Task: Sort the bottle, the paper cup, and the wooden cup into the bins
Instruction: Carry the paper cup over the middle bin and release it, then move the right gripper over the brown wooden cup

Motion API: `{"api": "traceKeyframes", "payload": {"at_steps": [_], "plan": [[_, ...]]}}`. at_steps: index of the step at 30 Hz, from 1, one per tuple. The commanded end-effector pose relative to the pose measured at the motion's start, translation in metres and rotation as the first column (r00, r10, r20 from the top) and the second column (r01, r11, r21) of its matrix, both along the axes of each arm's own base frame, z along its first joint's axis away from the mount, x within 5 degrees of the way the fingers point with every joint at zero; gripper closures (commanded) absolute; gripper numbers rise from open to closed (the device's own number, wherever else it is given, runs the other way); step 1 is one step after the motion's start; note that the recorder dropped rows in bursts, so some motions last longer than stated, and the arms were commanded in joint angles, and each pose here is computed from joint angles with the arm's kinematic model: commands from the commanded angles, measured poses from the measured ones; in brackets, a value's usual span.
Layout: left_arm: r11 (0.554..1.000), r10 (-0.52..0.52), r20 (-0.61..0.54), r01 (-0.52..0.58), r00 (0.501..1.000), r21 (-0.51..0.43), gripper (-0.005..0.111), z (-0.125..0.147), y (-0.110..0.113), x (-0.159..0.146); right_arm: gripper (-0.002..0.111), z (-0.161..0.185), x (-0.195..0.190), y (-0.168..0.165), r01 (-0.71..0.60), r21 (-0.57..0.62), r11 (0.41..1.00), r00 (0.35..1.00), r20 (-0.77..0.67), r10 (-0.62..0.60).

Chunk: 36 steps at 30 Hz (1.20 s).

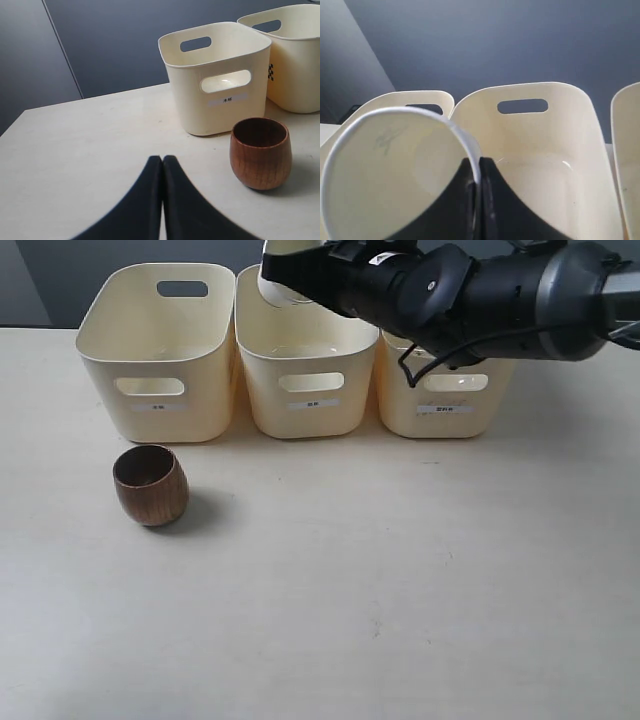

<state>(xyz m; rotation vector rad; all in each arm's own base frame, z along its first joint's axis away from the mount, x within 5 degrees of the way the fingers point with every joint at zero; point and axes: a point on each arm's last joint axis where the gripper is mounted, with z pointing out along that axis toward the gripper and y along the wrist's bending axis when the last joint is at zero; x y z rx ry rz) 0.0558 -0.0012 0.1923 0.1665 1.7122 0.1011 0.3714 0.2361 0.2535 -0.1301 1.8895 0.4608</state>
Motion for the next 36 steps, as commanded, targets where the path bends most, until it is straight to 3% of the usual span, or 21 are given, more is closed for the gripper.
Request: {"api": "traceKeyframes", "payload": {"at_steps": [1,5,9,11,29,36], "plan": [[1.000,-0.003,0.004,0.003,1.000,-0.005,0.107,0.000,0.000,0.000,0.109,-0.003,0.009,0.006,-0.024,-0.064,0.998,0.999,0.036,0.026],[1.000,-0.003,0.004,0.003,1.000,-0.005,0.107,0.000,0.000,0.000,0.099,-0.004,0.010,0.008,-0.027,-0.074,0.997,0.999,0.038,0.029],[1.000,-0.003,0.004,0.003,1.000,-0.005,0.107,0.000,0.000,0.000,0.058,-0.004,0.010,0.007,-0.024,-0.071,0.997,0.999,0.037,0.027],[1.000,-0.003,0.004,0.003,1.000,-0.005,0.107,0.000,0.000,0.000,0.047,-0.005,0.010,0.007,-0.017,-0.060,0.998,0.999,0.030,0.019],[1.000,-0.003,0.004,0.003,1.000,-0.005,0.107,0.000,0.000,0.000,0.053,-0.008,-0.008,0.017,-0.210,-0.042,0.977,0.965,-0.172,0.200],[1.000,-0.003,0.004,0.003,1.000,-0.005,0.107,0.000,0.000,0.000,0.053,0.004,-0.032,0.023,-0.368,-0.001,0.930,0.888,-0.297,0.352]]}}
